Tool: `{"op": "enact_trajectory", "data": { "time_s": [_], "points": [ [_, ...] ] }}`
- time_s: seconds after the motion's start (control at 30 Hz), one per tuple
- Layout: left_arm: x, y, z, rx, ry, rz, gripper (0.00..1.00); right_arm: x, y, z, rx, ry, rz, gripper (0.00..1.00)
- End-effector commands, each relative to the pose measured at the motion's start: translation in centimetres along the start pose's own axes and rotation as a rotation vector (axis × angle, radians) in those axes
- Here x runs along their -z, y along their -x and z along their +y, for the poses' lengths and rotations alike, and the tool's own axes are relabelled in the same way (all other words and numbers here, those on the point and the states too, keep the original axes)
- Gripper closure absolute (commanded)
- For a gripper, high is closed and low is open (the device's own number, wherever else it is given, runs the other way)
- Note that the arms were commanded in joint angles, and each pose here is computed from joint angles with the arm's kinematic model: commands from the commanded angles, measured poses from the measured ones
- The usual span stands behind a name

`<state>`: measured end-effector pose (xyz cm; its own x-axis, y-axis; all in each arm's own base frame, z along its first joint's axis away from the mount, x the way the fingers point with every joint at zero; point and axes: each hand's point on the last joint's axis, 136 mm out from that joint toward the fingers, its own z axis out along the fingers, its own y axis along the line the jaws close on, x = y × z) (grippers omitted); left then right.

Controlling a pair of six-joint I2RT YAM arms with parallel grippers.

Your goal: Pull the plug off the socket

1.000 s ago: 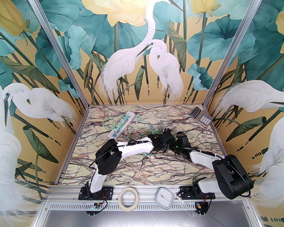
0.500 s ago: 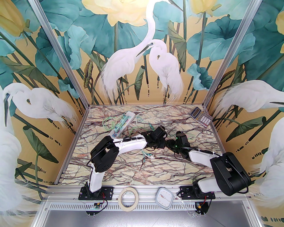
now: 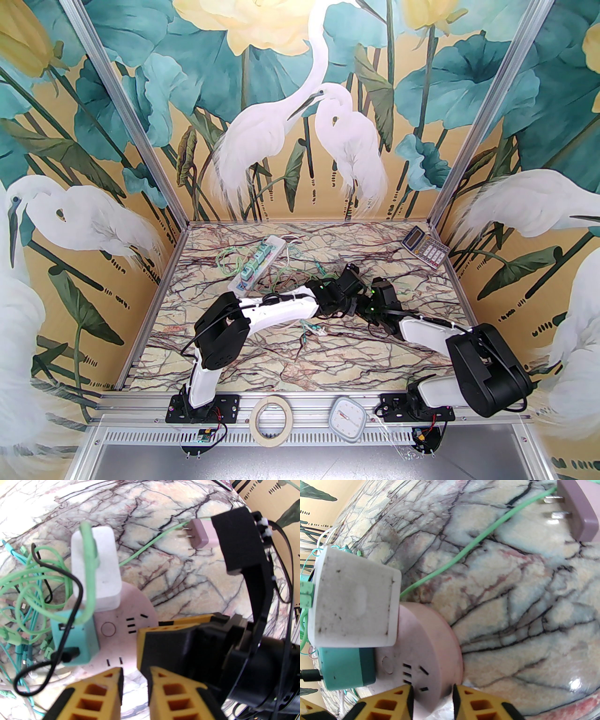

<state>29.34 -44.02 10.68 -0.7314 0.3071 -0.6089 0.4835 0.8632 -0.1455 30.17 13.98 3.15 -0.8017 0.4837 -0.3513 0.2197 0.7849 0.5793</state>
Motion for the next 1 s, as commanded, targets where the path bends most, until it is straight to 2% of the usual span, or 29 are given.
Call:
{"op": "enact_trajectory", "data": {
  "time_s": [0.0,0.1,0.17,0.27,0.37,0.6,0.97],
  "points": [
    [1.0,0.9,0.1,-0.022,0.023,-0.034,0.74,0.6,-4.4,-5.2,-0.002,-0.201,0.141,0.65],
    [1.7,1.4,0.8,-0.012,0.036,-0.049,0.74,1.1,-3.8,-4.6,0.007,-0.19,0.126,0.65],
    [2.2,1.8,1.3,0.004,0.035,-0.062,0.68,1.5,-3.4,-4.1,0.016,-0.178,0.113,0.64],
    [2.8,2.3,2.4,0.025,0.038,-0.078,0.65,2.1,-2.9,-3.7,0.026,-0.173,0.092,0.63],
    [2.7,2.7,3.4,0.052,0.018,-0.077,0.53,2.2,-2.9,-3.7,0.032,-0.175,0.093,0.62],
    [0.2,2.6,3.5,0.021,-0.027,-0.02,0.52,1.8,-3.1,-3.7,0.024,-0.17,0.105,0.62],
    [-2.9,2.1,3.0,-0.01,-0.022,0.023,0.54,1.4,-3.0,-3.5,0.028,-0.168,0.114,0.62]
  ]
}}
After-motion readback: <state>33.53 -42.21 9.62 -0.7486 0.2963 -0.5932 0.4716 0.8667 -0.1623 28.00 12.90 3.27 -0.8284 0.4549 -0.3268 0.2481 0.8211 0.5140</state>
